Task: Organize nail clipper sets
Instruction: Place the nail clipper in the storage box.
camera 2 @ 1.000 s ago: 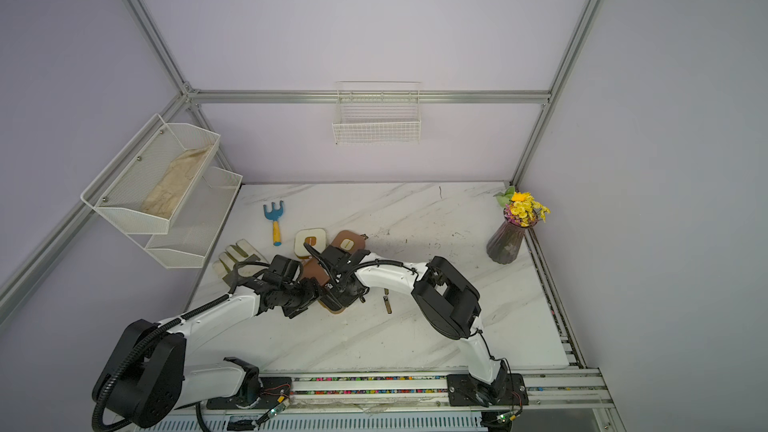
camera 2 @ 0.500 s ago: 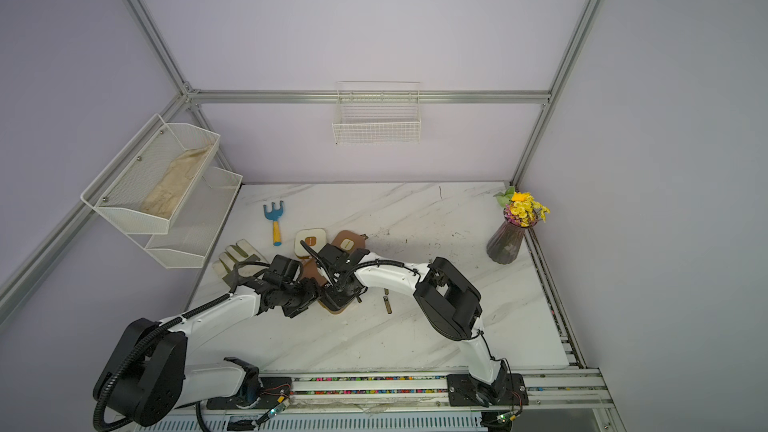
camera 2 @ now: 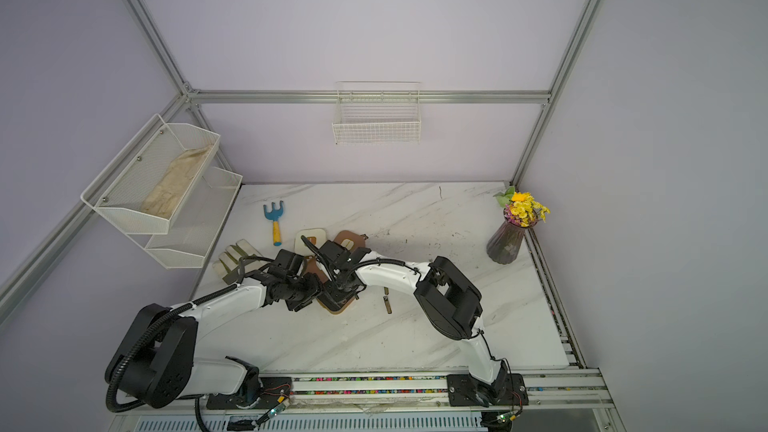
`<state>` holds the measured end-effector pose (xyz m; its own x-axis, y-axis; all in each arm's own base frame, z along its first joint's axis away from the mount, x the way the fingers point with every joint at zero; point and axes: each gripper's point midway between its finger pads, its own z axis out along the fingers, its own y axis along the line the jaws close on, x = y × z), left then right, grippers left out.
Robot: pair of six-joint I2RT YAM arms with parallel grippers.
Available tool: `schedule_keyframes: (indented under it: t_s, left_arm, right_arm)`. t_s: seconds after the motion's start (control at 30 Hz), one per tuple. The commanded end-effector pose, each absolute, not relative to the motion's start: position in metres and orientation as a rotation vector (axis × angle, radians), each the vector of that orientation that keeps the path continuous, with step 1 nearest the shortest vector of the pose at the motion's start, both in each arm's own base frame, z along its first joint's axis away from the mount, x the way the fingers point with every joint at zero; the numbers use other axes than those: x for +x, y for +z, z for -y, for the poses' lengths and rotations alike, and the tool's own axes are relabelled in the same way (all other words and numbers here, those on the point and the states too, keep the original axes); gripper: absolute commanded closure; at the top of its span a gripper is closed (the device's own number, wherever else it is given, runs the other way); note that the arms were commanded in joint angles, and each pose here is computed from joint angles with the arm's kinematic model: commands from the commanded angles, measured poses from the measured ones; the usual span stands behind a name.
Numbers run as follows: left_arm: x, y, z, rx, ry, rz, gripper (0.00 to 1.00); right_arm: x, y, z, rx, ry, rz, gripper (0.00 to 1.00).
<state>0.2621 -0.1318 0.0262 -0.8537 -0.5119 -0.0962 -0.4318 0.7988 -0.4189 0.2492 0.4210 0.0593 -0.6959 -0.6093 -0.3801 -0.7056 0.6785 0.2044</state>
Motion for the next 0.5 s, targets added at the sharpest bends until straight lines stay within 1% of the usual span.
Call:
schedule_keyframes:
  t_s: [0.0, 0.2, 0.47]
  left_arm:
    - [0.2087, -0.0149, 0.1053, -0.841, -0.313, -2.987, 0.4]
    - [0.2034, -0.0137, 0.1019, -0.852, -0.266, -3.005, 0.45]
    - [0.2073, -0.016, 0.1042, -0.858, -0.229, -3.013, 0.45]
  right_arm:
    - [0.2594, 0.0781, -0.4158, -0.961, 0.534, -2.591, 0.71]
    - [0.2623, 0.0842, -0.4097, -0.914, 0.617, -2.589, 0.74]
    - [0.2633, 0.0828, -0.4093, -0.877, 0.741, -2.605, 0.78]
